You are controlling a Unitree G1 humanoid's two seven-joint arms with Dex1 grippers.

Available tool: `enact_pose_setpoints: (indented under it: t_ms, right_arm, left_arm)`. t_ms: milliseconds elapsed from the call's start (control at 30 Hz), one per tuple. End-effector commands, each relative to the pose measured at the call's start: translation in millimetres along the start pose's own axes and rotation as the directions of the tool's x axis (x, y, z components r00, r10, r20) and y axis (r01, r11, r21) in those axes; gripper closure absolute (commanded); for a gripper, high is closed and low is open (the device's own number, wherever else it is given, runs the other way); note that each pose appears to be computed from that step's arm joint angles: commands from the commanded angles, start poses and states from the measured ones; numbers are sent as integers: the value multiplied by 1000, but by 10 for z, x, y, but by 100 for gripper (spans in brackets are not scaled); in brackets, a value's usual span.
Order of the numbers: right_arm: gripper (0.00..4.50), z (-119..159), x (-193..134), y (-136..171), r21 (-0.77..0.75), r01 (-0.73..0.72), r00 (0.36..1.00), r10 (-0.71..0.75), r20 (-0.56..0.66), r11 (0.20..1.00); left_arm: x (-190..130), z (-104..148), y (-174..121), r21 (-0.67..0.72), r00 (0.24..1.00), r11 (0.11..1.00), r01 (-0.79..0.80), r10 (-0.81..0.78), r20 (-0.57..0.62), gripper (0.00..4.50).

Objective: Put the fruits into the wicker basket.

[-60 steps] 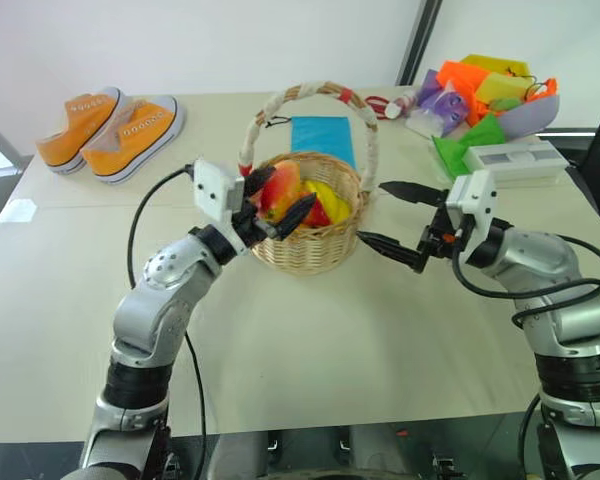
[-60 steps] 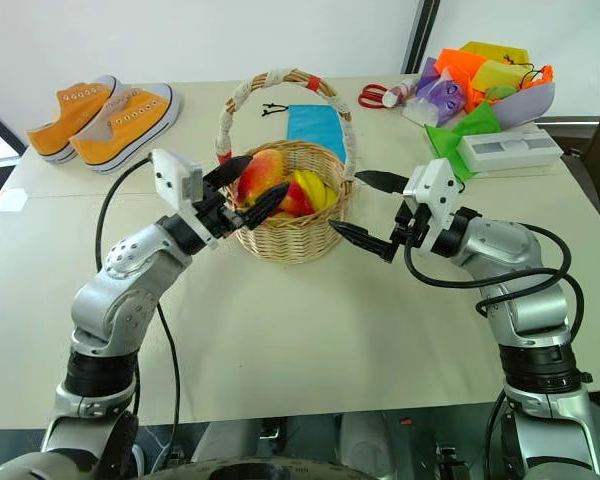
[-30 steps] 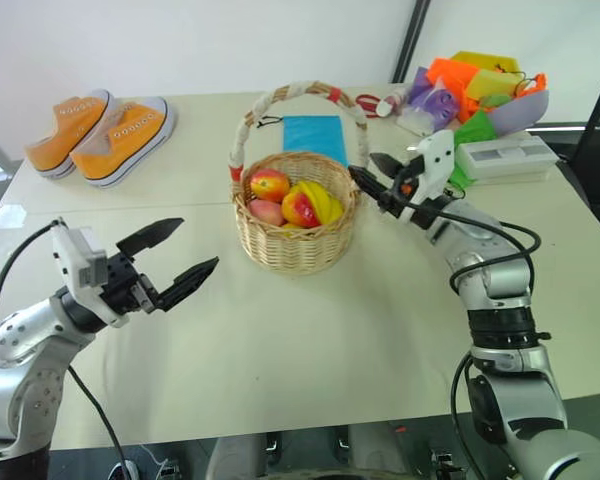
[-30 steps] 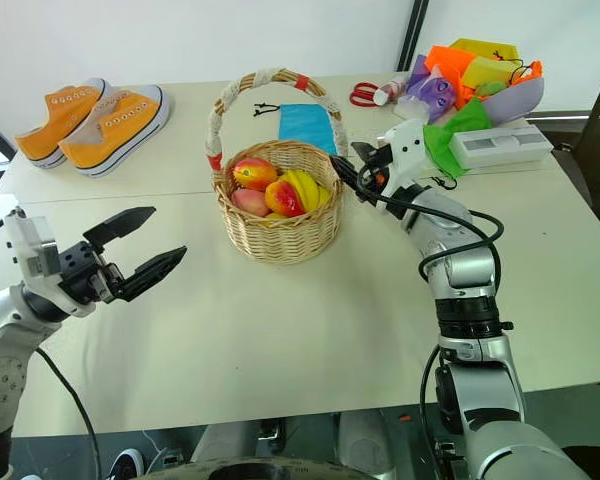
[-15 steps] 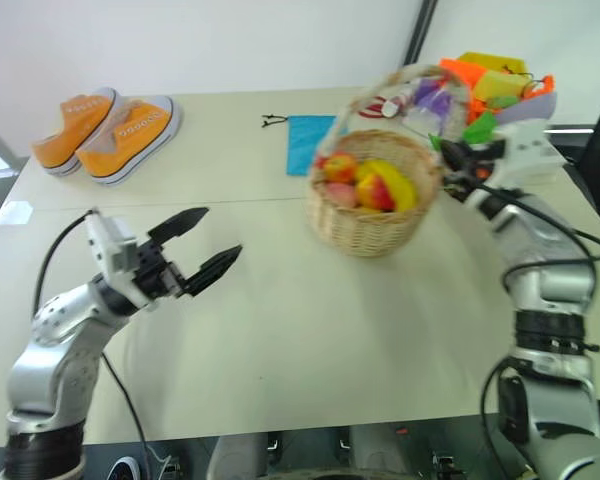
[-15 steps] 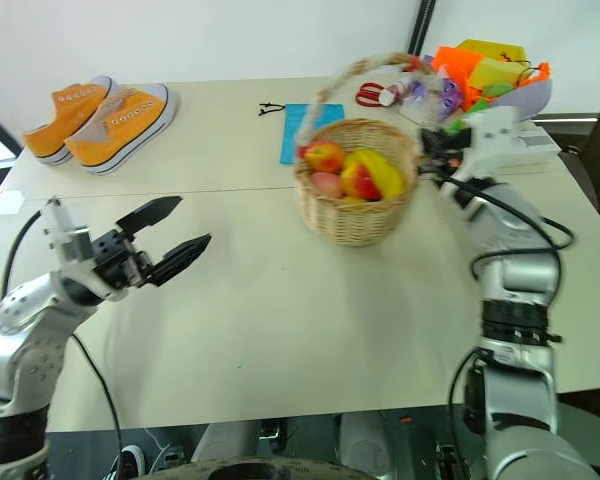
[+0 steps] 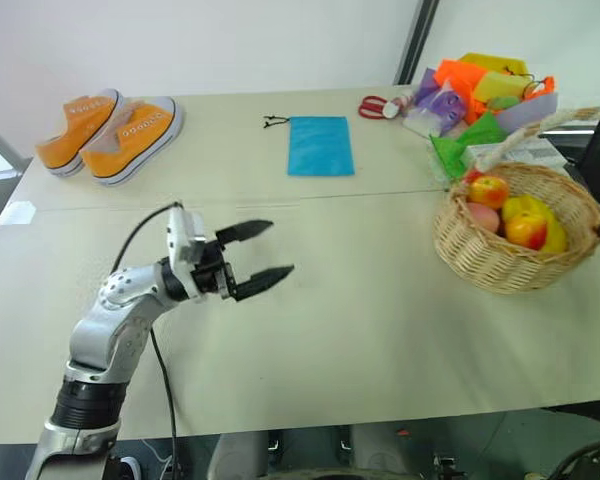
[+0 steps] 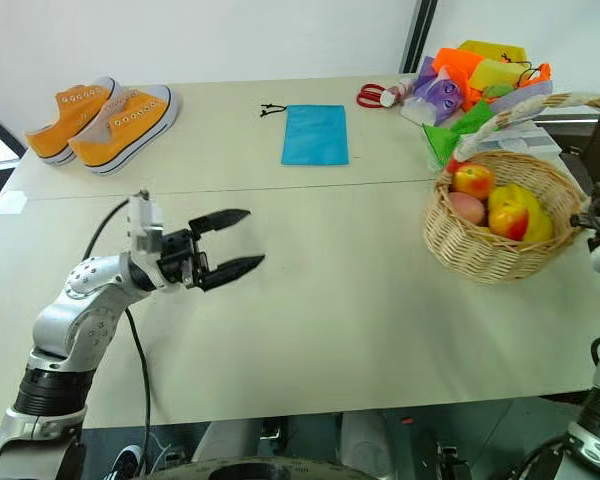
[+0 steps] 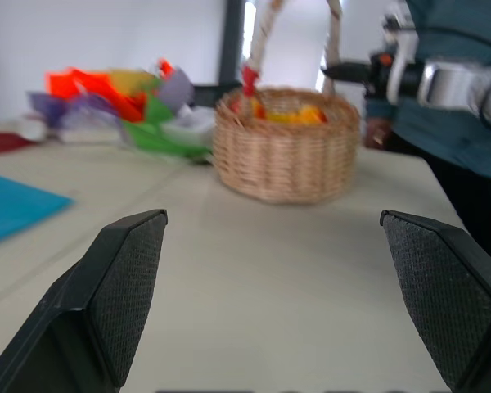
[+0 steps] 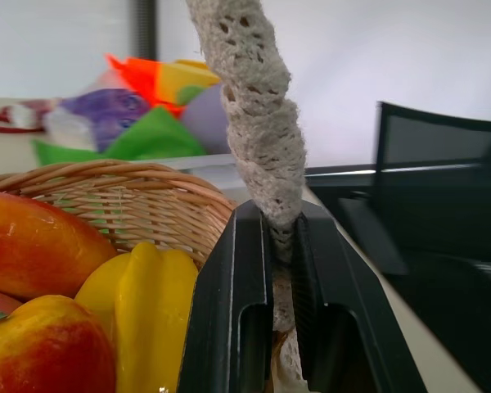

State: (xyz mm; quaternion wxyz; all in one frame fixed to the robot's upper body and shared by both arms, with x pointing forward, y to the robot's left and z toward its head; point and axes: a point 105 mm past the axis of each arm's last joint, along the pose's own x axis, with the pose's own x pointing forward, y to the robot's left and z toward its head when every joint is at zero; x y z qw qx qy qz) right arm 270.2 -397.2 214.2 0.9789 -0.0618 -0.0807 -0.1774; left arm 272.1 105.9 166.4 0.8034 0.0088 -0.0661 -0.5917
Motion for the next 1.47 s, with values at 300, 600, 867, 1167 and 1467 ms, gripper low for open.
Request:
enact_pose_setpoints:
  t_ms: [300,600,867,1167,1467]
  right_arm:
    - [186,469,-106,25,-112,110,969,-81,235,988]
    - [5,460,-403,435,-110,314,899,-257,356,943]
    - [5,595,-480,1579,-202,-185,860,258,441,962]
    - [5,41,-802,2689,9,-916,397,905,151,400]
    - [5,-199,-731,2714,-61,-960,271,962,37,273]
  left_arm:
    - [9,31,109,75,1000,997,-11,10,14,0]
    - [-65,56,149,78,996,993,-84,82,31,0]
    - [-167,26,270,102,980,975,-198,197,15,0]
    - [-919,-110,883,222,742,733,-643,668,-55,0]
    - [-1422,-238,838,214,594,592,-777,802,-60,0]
